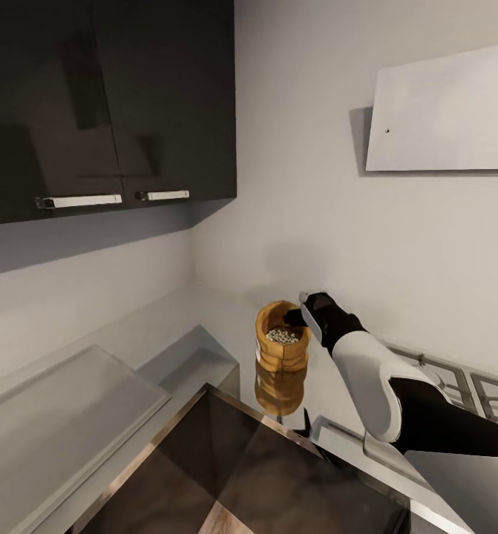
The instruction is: In the kitchen, take the popcorn bag from the countertop, put it into the microwave, and heat it until the popcorn is cooked so the cooked popcorn ends up inside the bag.
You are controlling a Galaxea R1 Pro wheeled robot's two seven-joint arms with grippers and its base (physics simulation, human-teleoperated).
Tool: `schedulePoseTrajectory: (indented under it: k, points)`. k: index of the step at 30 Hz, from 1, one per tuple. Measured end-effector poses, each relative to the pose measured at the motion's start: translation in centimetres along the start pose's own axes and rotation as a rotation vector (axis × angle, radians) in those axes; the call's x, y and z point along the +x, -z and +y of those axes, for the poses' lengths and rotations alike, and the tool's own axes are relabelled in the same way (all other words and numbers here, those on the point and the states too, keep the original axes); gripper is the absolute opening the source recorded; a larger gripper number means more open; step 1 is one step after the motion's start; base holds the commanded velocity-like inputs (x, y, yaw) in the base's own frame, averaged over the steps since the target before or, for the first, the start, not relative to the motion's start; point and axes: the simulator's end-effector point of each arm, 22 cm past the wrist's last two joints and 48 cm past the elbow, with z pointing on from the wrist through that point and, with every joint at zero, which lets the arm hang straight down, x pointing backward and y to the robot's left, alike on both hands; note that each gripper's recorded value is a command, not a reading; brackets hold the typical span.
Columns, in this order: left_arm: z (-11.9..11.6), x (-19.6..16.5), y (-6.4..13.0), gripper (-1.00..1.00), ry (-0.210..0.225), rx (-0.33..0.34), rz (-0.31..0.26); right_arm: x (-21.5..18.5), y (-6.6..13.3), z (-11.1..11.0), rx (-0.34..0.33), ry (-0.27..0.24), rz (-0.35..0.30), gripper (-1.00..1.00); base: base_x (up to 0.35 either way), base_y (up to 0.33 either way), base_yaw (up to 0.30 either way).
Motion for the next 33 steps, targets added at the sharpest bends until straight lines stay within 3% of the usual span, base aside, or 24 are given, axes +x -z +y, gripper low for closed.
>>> schedulePoseTrajectory:
  k: [6,19,33]
  points:
    - [0.0,0.0,0.0,1.00,-0.003,0.000,0.000,0.3,-0.3,0.3,-0.004,0.001,-0.006,1.00,0.000,0.000,0.000]
    - [0.0,0.0,0.0,1.00,-0.005,0.000,0.000,-0.5,-0.2,-1.2,0.059,-0.014,-0.035,1.00,0.000,0.000,0.000]
    - [0.0,0.0,0.0,1.00,0.002,0.000,0.002,-0.4,-0.2,-1.4,0.067,-0.018,-0.036,1.00,0.111,0.000,0.000]
